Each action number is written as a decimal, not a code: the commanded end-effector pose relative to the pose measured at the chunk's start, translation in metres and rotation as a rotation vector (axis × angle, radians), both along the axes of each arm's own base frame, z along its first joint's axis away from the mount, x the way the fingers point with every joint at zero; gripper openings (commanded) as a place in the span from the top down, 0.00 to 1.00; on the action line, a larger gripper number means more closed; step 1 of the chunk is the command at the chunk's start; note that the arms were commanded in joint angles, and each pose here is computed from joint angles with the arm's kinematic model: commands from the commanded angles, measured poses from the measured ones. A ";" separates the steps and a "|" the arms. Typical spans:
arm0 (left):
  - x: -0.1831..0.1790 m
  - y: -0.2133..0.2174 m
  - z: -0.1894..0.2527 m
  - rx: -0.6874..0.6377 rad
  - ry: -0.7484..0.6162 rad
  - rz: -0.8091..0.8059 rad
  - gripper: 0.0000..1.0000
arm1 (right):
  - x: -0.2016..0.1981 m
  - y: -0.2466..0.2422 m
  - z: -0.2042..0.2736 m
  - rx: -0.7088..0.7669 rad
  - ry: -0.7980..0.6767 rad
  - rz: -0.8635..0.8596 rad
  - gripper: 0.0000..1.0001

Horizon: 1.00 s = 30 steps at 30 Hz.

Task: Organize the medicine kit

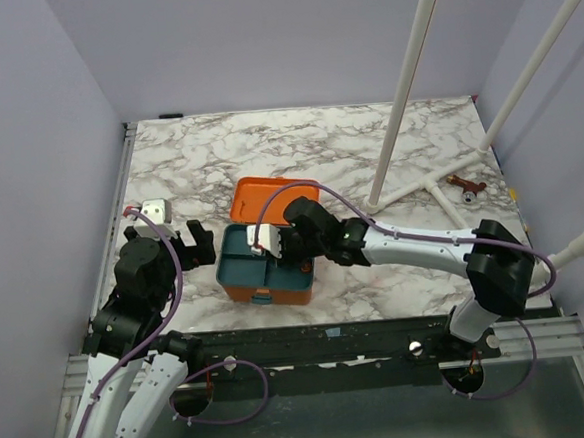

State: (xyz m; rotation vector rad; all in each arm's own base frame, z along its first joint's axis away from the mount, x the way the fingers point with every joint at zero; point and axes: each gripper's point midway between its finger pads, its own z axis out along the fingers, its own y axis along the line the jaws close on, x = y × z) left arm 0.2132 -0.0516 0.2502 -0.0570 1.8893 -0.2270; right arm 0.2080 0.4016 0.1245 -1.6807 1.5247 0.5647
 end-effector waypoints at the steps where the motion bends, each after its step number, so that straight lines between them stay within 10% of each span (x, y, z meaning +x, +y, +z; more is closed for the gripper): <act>1: 0.001 0.003 -0.002 -0.010 -0.003 0.023 0.02 | -0.033 -0.031 -0.067 -0.267 0.042 0.220 0.98; 30: -0.001 0.002 0.001 -0.019 -0.021 0.012 0.02 | 0.000 -0.036 0.015 -0.253 -0.129 0.105 0.72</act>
